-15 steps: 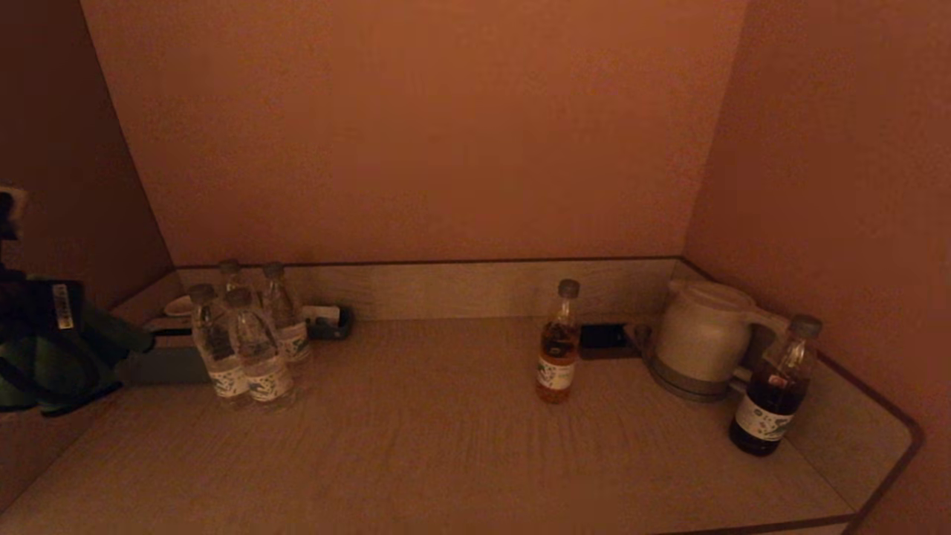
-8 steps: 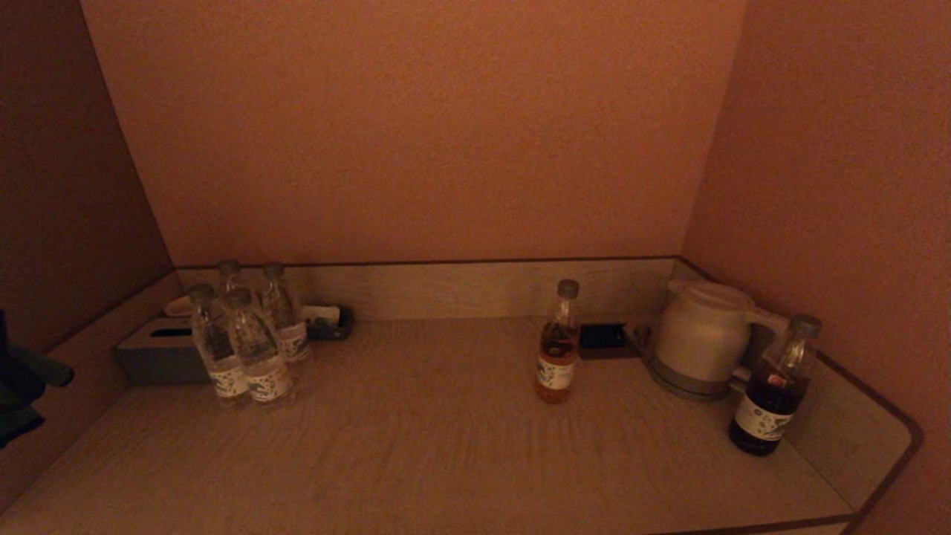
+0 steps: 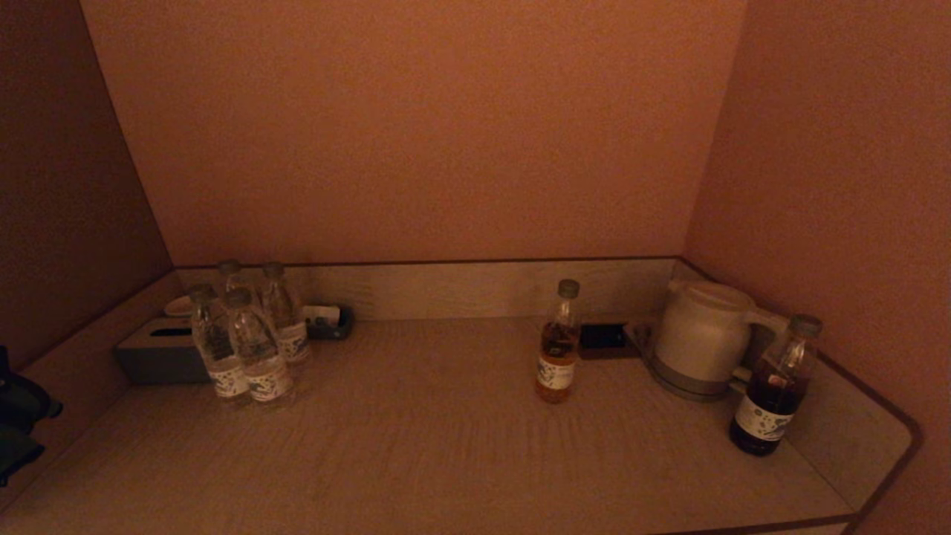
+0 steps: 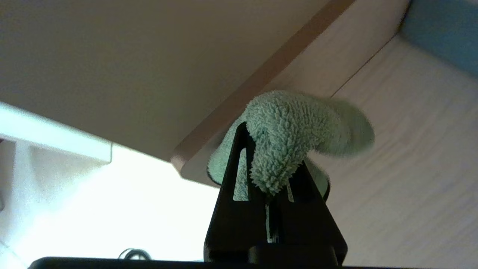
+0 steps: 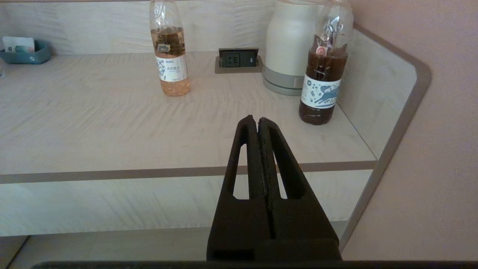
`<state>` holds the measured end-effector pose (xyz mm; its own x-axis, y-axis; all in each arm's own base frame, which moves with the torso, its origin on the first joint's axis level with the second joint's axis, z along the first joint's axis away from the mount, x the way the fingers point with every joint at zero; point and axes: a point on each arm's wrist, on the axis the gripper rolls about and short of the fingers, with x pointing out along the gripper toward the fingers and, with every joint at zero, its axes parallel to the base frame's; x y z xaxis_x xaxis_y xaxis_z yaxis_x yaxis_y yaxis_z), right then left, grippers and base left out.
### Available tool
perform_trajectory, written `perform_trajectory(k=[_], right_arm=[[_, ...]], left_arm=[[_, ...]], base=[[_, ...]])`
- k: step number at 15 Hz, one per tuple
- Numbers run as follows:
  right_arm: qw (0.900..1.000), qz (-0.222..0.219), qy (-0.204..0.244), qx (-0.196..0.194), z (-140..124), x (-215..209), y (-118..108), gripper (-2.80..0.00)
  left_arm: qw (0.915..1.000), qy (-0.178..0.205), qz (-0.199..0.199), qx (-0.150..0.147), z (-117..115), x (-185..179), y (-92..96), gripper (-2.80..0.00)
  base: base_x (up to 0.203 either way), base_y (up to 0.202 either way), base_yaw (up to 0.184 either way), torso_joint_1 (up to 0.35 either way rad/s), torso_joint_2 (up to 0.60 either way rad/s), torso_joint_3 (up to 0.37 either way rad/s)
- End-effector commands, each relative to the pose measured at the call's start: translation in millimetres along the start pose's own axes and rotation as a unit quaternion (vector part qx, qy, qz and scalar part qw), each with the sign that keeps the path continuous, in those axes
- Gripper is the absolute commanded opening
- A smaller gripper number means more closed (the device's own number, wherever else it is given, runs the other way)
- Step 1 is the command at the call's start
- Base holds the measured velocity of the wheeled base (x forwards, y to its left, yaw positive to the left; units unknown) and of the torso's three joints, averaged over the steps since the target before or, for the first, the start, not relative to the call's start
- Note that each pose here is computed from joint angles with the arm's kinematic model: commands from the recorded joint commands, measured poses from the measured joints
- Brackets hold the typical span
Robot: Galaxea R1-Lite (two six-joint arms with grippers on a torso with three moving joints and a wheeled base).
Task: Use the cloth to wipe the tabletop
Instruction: Place the tablecloth
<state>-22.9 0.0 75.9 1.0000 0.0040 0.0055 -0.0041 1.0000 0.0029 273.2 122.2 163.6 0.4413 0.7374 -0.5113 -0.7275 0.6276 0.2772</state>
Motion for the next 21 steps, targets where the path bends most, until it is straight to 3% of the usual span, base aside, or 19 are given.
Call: perform_trajectory(k=[1, 3, 7, 15, 16, 21], right_arm=[[1.000, 0.000, 0.000, 0.000, 0.1, 0.1, 0.0, -2.80], [1.000, 0.000, 0.000, 0.000, 0.1, 0.1, 0.0, -2.80], [1.000, 0.000, 0.000, 0.000, 0.1, 0.1, 0.0, -2.80], [1.000, 0.000, 0.000, 0.000, 0.1, 0.1, 0.0, -2.80], [1.000, 0.000, 0.000, 0.000, 0.1, 0.1, 0.0, -2.80], [1.000, 0.000, 0.000, 0.000, 0.1, 0.1, 0.0, -2.80]], left_arm=[[0.9997, 0.021, 0.004, 0.011, -8.1, 26.6, -14.5, -2.80], [0.9979, 0.055, 0.004, 0.032, -27.0, 63.0, -35.6, -2.80], [0.9979, 0.057, -0.006, 0.031, -27.6, 88.6, -51.8, -2.80], [0.9983, 0.045, -0.028, 0.026, -22.0, 82.6, -60.3, -2.80], [0.9983, 0.044, -0.028, 0.025, -21.3, 82.3, -60.7, 0.00], [0.9983, 0.044, -0.028, 0.025, -21.2, 82.3, -60.7, 0.00]], base=[[0.000, 0.000, 0.000, 0.000, 0.00, 0.000], [0.000, 0.000, 0.000, 0.000, 0.00, 0.000], [0.000, 0.000, 0.000, 0.000, 0.00, 0.000], [0.000, 0.000, 0.000, 0.000, 0.00, 0.000], [0.000, 0.000, 0.000, 0.000, 0.00, 0.000], [0.000, 0.000, 0.000, 0.000, 0.00, 0.000]])
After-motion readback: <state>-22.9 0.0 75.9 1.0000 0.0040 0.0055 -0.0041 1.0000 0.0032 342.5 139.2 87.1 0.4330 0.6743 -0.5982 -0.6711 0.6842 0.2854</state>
